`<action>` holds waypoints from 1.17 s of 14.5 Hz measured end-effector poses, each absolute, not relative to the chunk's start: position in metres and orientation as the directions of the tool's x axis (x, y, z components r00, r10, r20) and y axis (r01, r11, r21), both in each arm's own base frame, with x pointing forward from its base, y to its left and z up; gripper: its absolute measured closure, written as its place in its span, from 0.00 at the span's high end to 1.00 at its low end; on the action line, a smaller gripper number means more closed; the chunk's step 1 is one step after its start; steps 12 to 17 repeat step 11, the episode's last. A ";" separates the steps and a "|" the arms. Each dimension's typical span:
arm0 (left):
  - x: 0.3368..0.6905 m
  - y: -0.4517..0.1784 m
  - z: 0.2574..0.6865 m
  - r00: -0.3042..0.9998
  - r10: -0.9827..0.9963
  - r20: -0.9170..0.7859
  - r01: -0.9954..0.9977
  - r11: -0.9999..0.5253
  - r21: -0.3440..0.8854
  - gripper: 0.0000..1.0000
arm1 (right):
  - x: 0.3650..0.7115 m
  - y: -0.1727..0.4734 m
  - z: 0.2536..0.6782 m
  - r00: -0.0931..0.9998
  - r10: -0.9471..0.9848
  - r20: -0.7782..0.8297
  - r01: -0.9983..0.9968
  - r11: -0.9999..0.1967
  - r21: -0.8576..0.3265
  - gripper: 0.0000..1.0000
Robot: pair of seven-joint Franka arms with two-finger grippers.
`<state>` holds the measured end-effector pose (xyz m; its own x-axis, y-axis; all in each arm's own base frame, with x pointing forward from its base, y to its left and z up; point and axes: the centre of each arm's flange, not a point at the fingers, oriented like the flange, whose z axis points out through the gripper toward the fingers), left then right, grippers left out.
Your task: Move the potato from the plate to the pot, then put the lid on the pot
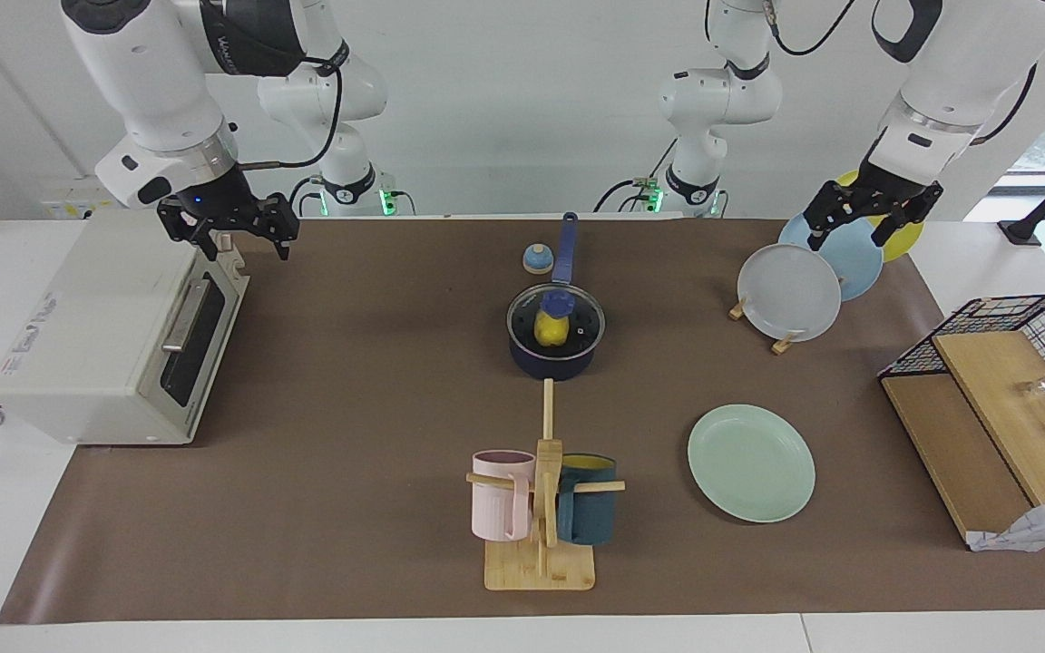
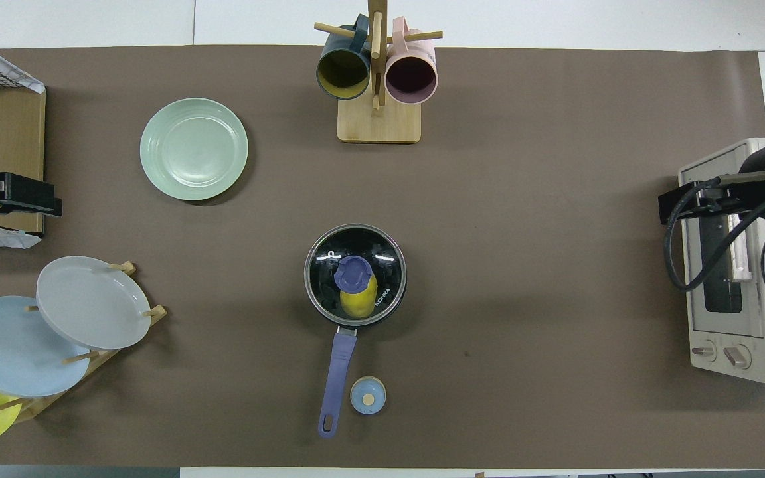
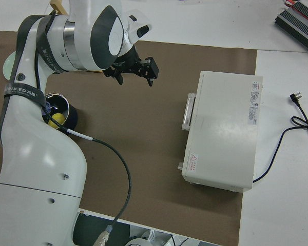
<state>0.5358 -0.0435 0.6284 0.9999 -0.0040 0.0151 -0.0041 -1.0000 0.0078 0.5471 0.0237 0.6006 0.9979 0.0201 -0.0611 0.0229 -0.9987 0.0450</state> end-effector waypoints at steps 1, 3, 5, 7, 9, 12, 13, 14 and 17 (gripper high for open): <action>0.536 -0.044 0.628 1.000 -0.005 0.015 -0.005 -1.000 0.008 1.00 | 0.547 0.024 0.601 0.998 0.020 -0.061 0.023 -0.999 0.045 1.00; 0.536 -0.044 0.629 1.000 -0.005 0.016 -0.005 -1.000 0.008 1.00 | 0.547 0.022 0.601 0.998 0.017 -0.061 0.020 -0.999 0.045 1.00; 0.536 -0.044 0.629 1.000 -0.005 0.017 -0.005 -1.000 0.008 1.00 | 0.547 0.016 0.602 0.998 0.005 -0.059 0.008 -0.999 0.045 1.00; 0.536 -0.044 0.629 1.000 -0.005 0.018 -0.005 -1.000 0.008 1.00 | 0.547 0.006 0.602 0.998 -0.012 -0.058 -0.009 -0.999 0.045 1.00; 0.536 -0.044 0.629 1.000 -0.005 0.019 -0.005 -1.000 0.008 1.00 | 0.547 0.004 0.602 0.998 -0.017 -0.059 -0.014 -0.999 0.041 1.00; 0.536 -0.044 0.629 1.000 -0.005 0.020 -0.005 -1.000 0.008 1.00 | 0.547 0.005 0.602 0.998 -0.015 -0.059 -0.013 -0.999 0.040 1.00; 0.536 -0.044 0.629 1.000 -0.005 0.020 -0.005 -1.000 0.008 1.00 | 0.547 0.005 0.602 0.998 -0.015 -0.059 -0.013 -0.999 0.040 1.00; 0.536 -0.044 0.629 1.000 -0.005 0.020 -0.005 -1.000 0.008 1.00 | 0.547 0.005 0.602 0.998 -0.015 -0.059 -0.013 -0.999 0.040 1.00; 0.536 -0.044 0.629 1.000 -0.005 0.020 -0.005 -1.000 0.008 1.00 | 0.547 0.005 0.602 0.998 -0.015 -0.059 -0.013 -0.999 0.040 1.00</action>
